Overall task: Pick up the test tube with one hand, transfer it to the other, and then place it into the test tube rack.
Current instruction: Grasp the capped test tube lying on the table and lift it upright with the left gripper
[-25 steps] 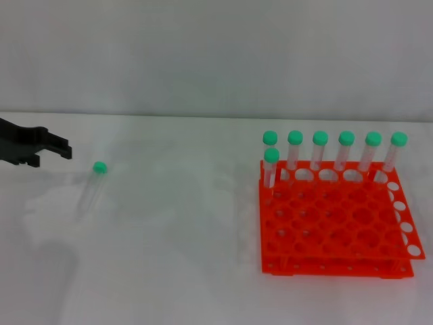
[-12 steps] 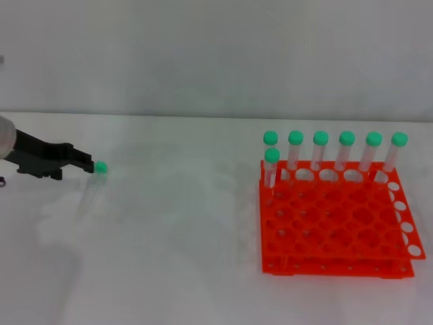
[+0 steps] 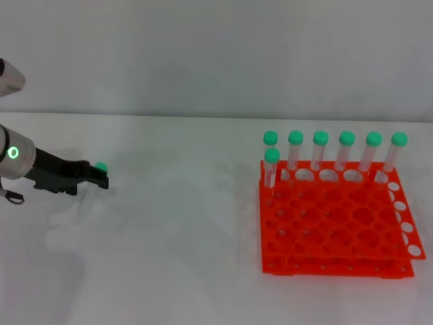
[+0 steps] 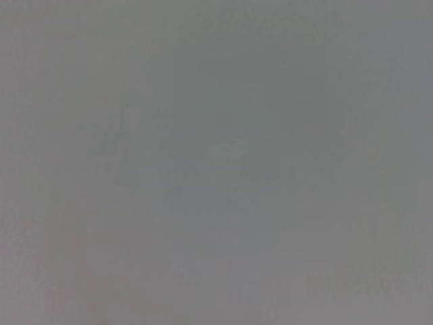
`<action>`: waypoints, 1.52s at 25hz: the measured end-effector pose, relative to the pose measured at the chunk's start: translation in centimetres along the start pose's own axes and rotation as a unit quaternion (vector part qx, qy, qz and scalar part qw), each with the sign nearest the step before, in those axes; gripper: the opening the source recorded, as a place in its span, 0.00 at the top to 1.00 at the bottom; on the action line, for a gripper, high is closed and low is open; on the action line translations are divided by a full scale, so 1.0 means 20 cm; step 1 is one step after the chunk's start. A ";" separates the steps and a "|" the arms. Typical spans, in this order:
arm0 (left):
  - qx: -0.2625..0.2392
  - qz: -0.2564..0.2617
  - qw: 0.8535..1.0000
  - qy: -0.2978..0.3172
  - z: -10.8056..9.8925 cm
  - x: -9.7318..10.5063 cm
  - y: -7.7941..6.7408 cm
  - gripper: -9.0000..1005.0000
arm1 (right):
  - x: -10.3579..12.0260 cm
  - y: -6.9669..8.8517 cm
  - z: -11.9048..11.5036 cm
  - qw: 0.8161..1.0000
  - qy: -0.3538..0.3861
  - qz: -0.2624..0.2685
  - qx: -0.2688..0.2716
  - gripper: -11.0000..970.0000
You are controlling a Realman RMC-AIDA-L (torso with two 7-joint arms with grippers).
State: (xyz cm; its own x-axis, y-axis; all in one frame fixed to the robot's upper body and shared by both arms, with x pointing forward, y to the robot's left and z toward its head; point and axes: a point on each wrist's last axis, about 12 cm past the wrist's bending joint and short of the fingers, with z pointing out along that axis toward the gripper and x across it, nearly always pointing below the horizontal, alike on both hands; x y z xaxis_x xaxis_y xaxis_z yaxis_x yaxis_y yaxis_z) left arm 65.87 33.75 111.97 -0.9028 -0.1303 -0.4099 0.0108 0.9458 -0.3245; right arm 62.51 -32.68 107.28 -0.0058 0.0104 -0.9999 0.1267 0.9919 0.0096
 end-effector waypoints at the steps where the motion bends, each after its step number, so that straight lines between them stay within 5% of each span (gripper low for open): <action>1: -0.002 0.003 1.000 0.003 0.01 0.01 0.00 0.27 | 0.00 0.00 0.00 1.000 0.000 0.000 0.000 0.10; 23: -0.027 0.032 0.998 0.037 0.03 0.03 -0.02 0.27 | 0.01 0.02 -0.01 1.000 0.000 0.004 -0.002 0.10; 34: -0.029 0.052 0.997 0.052 0.04 0.04 -0.05 0.60 | 0.01 0.01 -0.01 1.000 0.000 0.007 0.003 0.10; 38: -0.033 0.063 0.996 0.059 0.05 0.04 -0.06 0.65 | 0.01 0.01 -0.01 1.000 -0.001 0.008 0.003 0.10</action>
State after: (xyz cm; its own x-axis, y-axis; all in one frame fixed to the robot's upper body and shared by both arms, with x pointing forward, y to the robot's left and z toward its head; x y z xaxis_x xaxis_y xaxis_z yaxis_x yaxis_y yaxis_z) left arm 65.57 32.25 111.24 -0.9402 0.0226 -0.3398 0.1026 0.9702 -0.2193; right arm 62.33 -32.37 107.09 -0.0018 0.0260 -0.9997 0.1322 0.9909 0.0255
